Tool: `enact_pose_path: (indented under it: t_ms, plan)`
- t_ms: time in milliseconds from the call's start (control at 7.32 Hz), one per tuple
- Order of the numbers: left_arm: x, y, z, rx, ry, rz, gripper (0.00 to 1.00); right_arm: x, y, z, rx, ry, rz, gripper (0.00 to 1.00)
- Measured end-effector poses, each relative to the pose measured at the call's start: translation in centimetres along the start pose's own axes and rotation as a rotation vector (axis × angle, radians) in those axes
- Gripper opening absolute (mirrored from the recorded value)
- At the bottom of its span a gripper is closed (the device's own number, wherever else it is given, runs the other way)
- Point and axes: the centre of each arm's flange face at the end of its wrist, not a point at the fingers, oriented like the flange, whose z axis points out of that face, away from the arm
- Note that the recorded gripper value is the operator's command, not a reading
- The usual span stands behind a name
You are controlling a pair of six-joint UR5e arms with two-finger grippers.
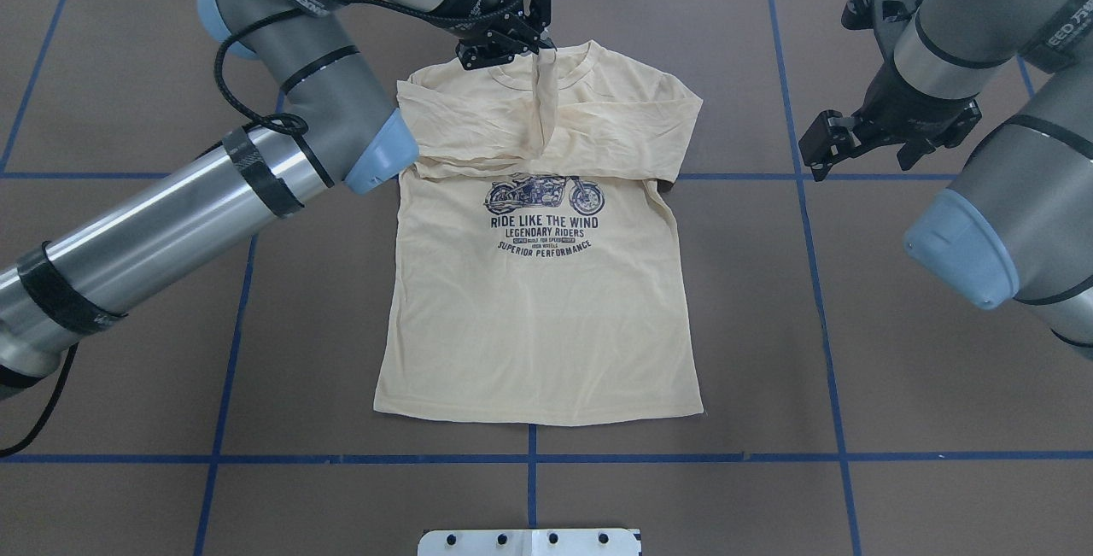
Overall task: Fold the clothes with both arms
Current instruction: 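Lay the sleeve across the chest and release with the left gripper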
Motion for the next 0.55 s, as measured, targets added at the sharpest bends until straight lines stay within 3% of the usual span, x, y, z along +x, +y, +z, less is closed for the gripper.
enact_pose_path:
  t_ms: [410, 546]
  plan:
    - [0.2, 7.4, 7.6, 0.001, 0.033, 0.042, 0.0, 0.0, 0.0, 0.1, -0.002, 0.0, 0.008, 1.0]
    - [0.0, 9.7, 9.5, 0.007, 0.05, 0.063, 0.46, 0.0, 0.0, 0.1, -0.004, -0.002, 0.008, 1.0]
